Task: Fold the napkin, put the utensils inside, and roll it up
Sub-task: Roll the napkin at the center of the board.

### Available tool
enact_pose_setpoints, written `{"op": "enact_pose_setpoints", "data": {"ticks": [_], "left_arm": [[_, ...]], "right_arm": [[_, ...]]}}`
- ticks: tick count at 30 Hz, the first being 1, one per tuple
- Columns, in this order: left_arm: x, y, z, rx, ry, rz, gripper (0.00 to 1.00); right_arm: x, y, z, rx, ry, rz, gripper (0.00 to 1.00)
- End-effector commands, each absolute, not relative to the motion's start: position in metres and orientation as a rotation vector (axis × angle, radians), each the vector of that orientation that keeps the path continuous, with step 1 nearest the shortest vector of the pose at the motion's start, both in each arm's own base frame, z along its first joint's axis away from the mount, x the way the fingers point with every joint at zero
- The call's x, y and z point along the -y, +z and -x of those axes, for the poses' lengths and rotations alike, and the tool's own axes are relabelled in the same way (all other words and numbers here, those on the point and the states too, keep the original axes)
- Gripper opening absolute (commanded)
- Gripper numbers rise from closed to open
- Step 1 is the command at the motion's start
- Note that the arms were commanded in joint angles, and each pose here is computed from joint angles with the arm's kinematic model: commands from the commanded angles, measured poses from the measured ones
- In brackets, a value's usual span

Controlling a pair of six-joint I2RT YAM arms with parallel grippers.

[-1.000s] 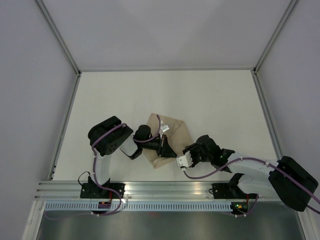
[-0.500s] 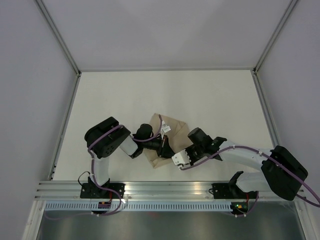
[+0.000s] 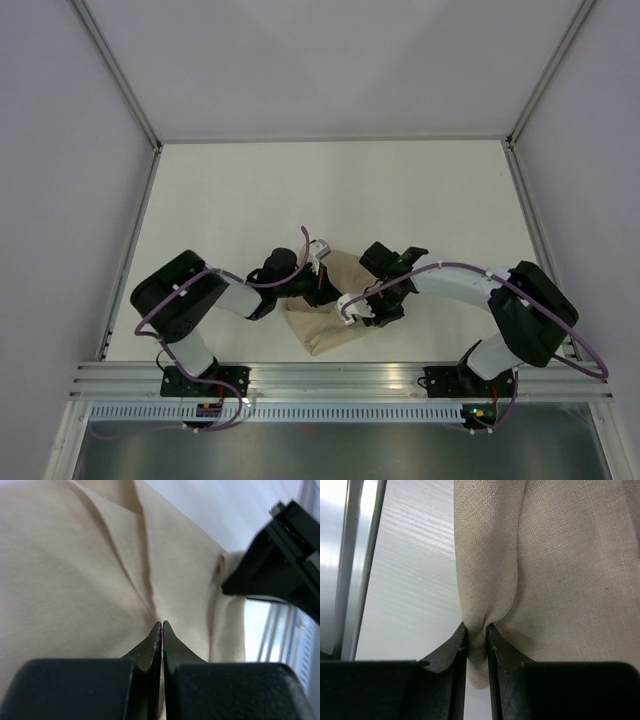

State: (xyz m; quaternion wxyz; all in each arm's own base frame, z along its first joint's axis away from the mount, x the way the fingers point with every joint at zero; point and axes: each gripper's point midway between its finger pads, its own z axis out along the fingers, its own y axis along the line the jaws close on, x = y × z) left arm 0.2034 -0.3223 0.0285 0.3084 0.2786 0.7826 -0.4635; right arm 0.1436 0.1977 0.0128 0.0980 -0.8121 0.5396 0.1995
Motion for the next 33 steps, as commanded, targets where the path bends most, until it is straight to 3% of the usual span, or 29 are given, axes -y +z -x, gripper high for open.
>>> {"op": "enact_pose_setpoints", "data": {"ticks": [1,8,12,20,25,29,33], "left_arm": [[0.304,0.044,-0.247,-1.989,-0.913,-0.625,0.03],[0.276,0.076,-0.263,-2.137,-0.636,-0.441,0.02],[0.243,0.094,-0.266,-2.211,-0.477,-0.127,0.02],[0.182,0.157,-0.243,-1.883,-0.281,0.133,0.02],[0.178,0.198,-0.226,-1.691,-0.276,0.119,0.09],[0.201,0.238,-0.210,-1.497,-0.260,-0.184,0.17],[0.253,0.238,-0.186,-1.402,-0.234,-0.522,0.18]], "right_arm": [[-0.166,-0.002,-0.087,-1.946,0.908,2.458,0.20],[-0.174,-0.009,-0.113,-2.036,0.838,2.332,0.19],[-0.180,-0.010,-0.116,-2.107,0.863,2.311,0.19],[-0.191,-0.006,-0.117,-2.241,0.991,2.283,0.19],[-0.199,-0.008,-0.116,-2.300,1.137,2.262,0.19],[-0.200,-0.016,-0.118,-2.383,1.250,2.253,0.19],[-0.202,-0.015,-0.123,-2.439,1.373,2.217,0.19]]}}
